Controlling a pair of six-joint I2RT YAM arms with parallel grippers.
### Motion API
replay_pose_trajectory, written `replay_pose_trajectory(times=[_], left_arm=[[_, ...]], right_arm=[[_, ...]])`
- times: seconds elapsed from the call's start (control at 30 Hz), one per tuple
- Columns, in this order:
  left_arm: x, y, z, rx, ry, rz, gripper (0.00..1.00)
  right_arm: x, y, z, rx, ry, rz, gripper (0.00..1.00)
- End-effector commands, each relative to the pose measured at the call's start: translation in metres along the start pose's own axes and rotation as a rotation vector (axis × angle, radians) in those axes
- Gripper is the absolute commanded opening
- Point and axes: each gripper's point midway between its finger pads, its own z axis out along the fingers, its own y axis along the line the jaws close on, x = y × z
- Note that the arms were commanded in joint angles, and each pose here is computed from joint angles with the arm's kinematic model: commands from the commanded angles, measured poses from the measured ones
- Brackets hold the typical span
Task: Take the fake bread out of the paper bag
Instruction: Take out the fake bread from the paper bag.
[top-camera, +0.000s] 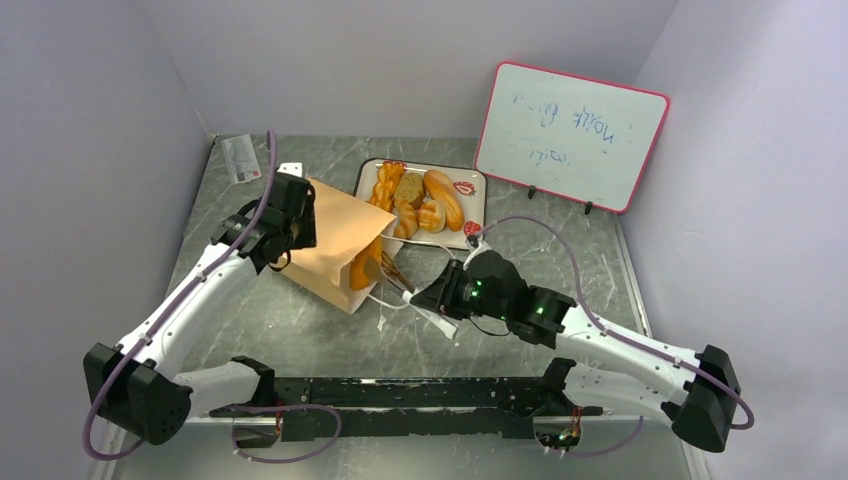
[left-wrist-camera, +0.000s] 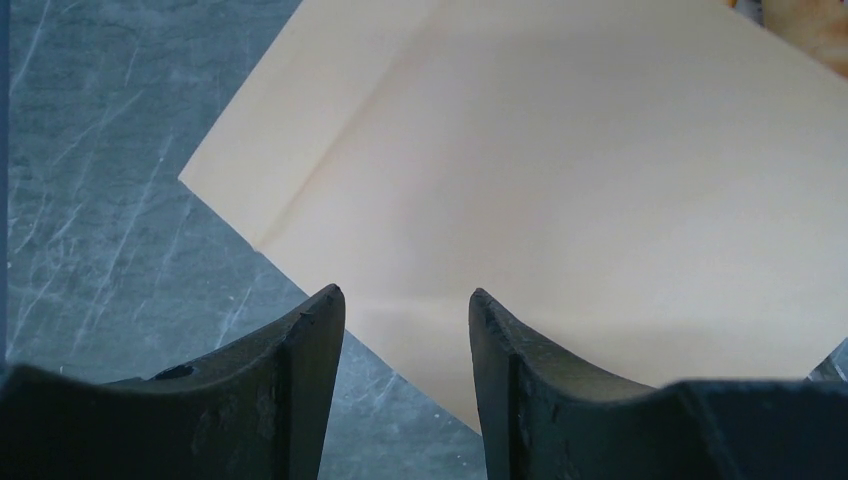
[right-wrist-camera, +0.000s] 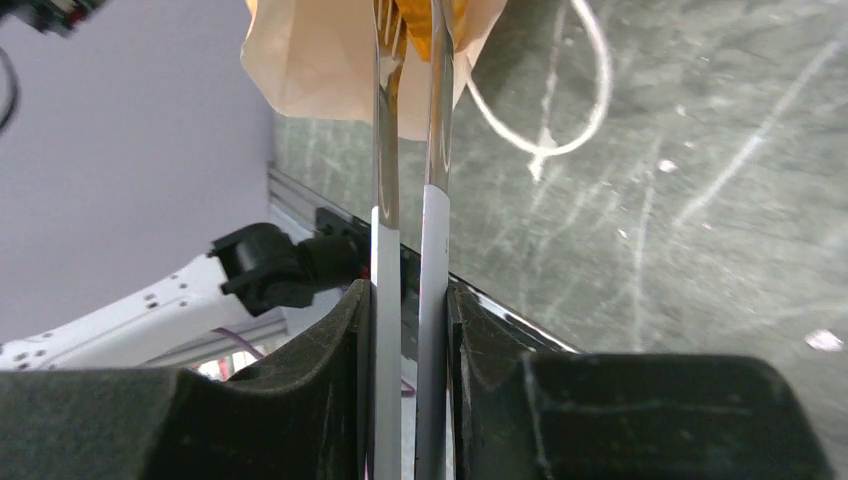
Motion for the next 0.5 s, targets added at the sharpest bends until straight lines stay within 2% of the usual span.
replay_pose_trajectory(times=[0.0, 0.23, 0.47], left_arm=[[-0.009, -0.01, 0.009, 0.013, -0.04, -0.049, 0.44], [-0.02, -0.018, 0.007, 0.047, -0.061, -0.086, 0.44], [-0.05, -0.002, -0.024, 0.009, -0.161, -0.146, 0.44]], right_arm=[[-0.001, -0.019, -0.014, 0.127, 0.016, -0.061, 0.0], [-0.005, 0.0, -0.014, 0.153, 0.085, -0.182, 0.0], [-0.045, 0.087, 0.002, 0.022, 0.047, -0.348, 0.0]])
